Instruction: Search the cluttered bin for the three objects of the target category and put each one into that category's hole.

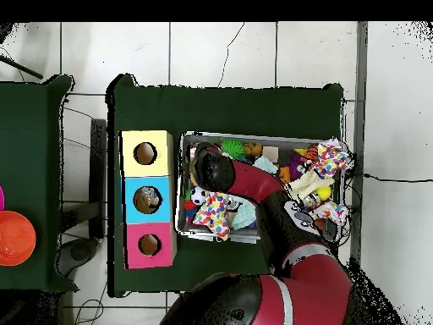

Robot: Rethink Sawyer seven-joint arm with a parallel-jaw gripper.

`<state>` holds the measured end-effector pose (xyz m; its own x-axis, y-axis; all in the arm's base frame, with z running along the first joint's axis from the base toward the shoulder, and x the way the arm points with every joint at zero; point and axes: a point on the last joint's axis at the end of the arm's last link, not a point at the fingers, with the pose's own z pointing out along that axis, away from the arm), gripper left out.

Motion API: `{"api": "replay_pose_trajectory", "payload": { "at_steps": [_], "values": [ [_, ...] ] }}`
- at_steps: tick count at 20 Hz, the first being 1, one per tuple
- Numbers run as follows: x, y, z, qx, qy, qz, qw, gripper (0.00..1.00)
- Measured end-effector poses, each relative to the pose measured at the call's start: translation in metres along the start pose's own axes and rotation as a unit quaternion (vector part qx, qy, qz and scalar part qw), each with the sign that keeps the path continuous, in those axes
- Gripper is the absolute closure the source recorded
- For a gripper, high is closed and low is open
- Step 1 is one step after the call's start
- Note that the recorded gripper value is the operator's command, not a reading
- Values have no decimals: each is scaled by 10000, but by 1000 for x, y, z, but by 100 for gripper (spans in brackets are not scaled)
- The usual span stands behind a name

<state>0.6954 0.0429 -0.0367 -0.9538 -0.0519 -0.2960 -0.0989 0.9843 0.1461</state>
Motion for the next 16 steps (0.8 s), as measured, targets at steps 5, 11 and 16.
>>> {"api": "replay_pose_trajectory", "payload": {
  "at_steps": [5,11,16],
  "values": [
    [0,1,0,-4,2,-9,10000,0],
    [6,4,-2,-40,40,-12,10000,0],
    [18,7,-3,-44,75,-69,9999,0]
  ]
}}
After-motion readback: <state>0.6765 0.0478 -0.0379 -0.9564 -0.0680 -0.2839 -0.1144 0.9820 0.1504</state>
